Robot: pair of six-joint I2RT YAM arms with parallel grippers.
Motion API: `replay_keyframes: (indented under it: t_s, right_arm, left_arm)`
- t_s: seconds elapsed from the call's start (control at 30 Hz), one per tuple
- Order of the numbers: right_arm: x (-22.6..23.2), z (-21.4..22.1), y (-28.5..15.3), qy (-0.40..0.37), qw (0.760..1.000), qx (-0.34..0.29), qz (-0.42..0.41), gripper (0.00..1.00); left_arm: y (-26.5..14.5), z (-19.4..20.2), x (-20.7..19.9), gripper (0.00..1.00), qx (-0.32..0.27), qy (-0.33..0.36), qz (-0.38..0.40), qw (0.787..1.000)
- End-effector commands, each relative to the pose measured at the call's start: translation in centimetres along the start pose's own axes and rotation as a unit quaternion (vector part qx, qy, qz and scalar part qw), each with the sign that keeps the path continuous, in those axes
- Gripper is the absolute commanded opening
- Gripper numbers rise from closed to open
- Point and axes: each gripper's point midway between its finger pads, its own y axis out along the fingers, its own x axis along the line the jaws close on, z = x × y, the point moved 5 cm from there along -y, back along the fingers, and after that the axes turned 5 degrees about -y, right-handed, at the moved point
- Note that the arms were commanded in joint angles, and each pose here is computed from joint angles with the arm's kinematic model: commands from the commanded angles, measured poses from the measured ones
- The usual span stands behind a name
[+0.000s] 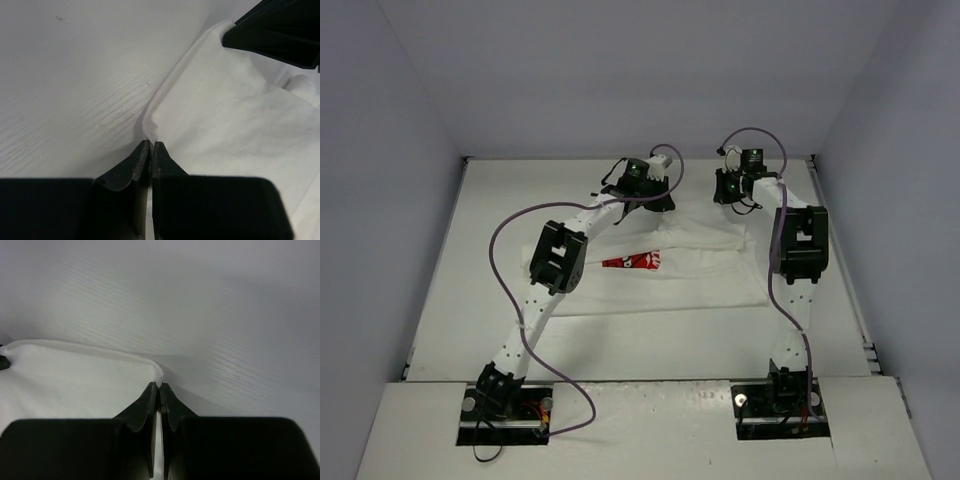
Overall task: Fold and stack the t-shirts
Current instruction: Fold the other side of the tshirt into a rectangle
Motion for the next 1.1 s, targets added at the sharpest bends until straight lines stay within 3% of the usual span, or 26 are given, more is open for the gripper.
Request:
replay_keyframes:
  t_s: [0.0, 0.2, 0.53, 0.9, 1.07]
  right_arm:
    - [-0.6, -7.2, -6.0, -0.039, 0.994, -0.092, 0.038, 0.0]
    - [-0.6, -10.0, -9.1, -0.058, 0.988, -0.125, 0.063, 0.0]
    - [-0.2, -12.5, -11.7, -0.077, 0.982, -0.159, 0.072, 0.0]
    - [3.6, -7.0, -18.4, -0.054, 0.985, -0.136, 0.088, 0.0]
    - [5.8, -2.6, -18.8, -0.027, 0.991, -0.102, 0.079, 0.01]
  left_arm:
    - [-6.2, -9.5, -6.5, 0.0, -0.108, 0.086, 0.031, 0.99]
    - [-8.4, -11.6, -7.3, 0.0, -0.144, 0.124, 0.009, 0.982]
    - [-10.0, -12.5, -9.4, 0.0, -0.146, 0.134, 0.024, 0.98]
    - [-13.7, -6.6, -16.6, 0.0, -0.1, 0.133, 0.056, 0.984]
    - [-14.1, -3.1, -17.7, 0.0, -0.081, 0.109, 0.058, 0.989]
